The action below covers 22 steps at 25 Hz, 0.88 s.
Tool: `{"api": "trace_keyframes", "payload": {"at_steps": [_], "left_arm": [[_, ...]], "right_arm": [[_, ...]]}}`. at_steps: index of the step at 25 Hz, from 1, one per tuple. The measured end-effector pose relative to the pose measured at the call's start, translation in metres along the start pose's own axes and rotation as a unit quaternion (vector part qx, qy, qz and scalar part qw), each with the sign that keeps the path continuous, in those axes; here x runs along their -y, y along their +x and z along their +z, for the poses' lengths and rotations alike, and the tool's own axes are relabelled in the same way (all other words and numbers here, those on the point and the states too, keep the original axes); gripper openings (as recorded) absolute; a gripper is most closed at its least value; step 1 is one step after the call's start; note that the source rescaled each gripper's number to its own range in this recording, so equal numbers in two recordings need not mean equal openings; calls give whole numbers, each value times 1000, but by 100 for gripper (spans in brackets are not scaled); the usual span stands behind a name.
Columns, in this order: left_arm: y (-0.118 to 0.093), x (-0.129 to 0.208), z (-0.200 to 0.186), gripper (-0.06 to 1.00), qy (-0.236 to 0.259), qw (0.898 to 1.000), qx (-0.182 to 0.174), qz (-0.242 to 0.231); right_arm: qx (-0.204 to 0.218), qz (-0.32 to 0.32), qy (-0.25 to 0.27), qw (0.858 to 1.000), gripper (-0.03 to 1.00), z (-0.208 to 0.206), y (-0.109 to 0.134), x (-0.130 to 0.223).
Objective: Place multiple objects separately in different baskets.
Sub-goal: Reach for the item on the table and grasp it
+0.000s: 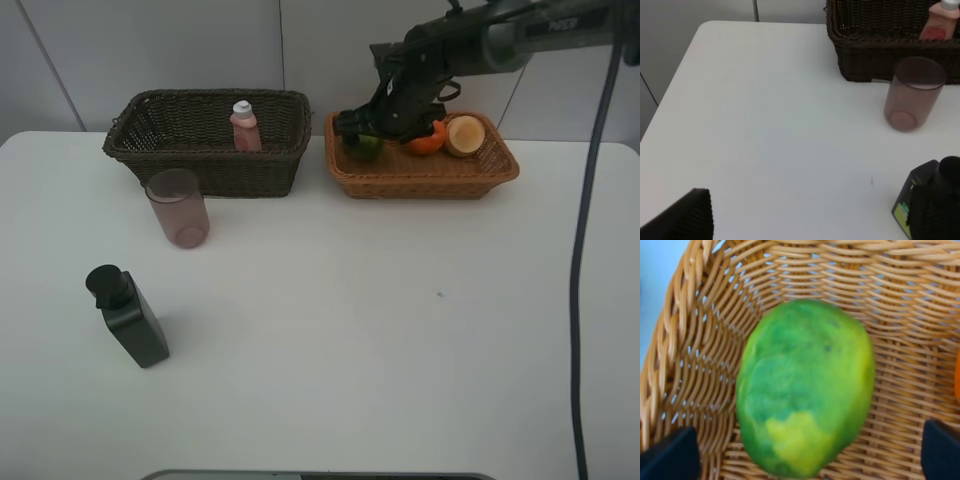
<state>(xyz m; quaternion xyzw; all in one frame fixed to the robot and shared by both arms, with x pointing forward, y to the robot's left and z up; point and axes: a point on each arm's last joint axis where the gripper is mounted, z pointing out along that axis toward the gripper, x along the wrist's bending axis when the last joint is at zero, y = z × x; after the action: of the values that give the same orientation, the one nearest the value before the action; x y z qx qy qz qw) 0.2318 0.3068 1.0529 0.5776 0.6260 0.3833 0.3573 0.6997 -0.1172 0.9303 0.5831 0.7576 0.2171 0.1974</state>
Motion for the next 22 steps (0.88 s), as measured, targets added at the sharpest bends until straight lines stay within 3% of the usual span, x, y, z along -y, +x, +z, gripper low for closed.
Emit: {"api": "trace_keyframes", "payload": {"at_steps": [14,22], "left_arm": [[0,0,0,100,0,1000,0,0],[0,0,0,100,0,1000,0,0]], "right_arm": [[12,-1,-2,1000,89,-46,-3,-14],[20,-22,17,999,89,-79,11,-15]]}}
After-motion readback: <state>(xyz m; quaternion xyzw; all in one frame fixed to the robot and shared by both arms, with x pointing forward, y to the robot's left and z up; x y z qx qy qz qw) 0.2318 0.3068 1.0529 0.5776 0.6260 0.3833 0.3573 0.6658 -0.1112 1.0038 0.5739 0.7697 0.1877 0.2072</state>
